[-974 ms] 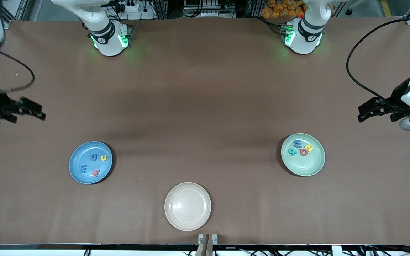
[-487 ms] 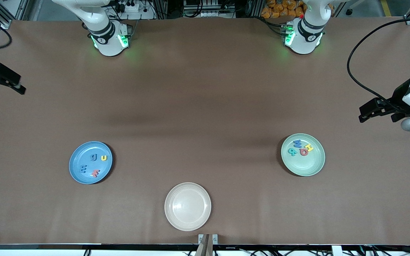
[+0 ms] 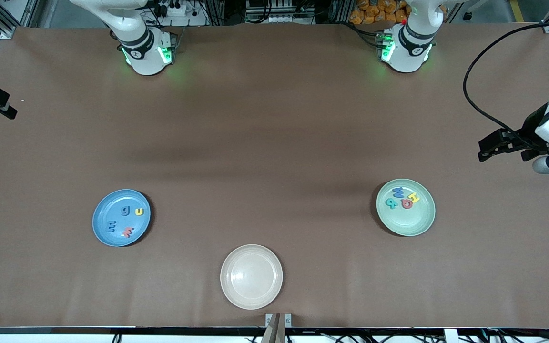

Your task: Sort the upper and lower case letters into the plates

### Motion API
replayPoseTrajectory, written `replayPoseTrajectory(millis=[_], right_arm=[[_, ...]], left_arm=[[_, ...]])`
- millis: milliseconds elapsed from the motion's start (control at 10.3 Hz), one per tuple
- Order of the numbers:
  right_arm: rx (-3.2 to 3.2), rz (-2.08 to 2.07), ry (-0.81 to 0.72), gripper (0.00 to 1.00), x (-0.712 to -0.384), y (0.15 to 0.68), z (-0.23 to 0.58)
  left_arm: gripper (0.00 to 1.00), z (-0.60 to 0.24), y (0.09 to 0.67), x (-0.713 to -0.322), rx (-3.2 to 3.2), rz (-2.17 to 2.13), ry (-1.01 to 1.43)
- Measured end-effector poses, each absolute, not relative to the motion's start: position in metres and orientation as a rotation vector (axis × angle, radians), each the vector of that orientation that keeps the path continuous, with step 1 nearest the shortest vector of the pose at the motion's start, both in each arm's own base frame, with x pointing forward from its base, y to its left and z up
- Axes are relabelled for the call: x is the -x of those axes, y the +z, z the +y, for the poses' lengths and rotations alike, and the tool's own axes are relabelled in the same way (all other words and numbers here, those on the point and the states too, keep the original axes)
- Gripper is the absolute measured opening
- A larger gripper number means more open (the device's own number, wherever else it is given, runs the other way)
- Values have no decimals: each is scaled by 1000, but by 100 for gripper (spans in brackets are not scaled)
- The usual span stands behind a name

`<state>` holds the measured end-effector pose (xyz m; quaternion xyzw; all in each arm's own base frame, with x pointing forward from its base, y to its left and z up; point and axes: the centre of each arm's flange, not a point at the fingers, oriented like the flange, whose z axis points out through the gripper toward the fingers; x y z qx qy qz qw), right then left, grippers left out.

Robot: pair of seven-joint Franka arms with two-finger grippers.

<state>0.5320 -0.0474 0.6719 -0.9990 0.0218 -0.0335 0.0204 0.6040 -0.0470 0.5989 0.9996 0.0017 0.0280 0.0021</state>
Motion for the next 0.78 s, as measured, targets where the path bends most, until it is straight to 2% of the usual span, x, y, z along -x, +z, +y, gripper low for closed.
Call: replayPoseTrajectory(millis=[779], right_arm=[[3099,103,-78,100,-532,669,-46]], left_arm=[[100,-66,600,-600,-3133,-47,74]])
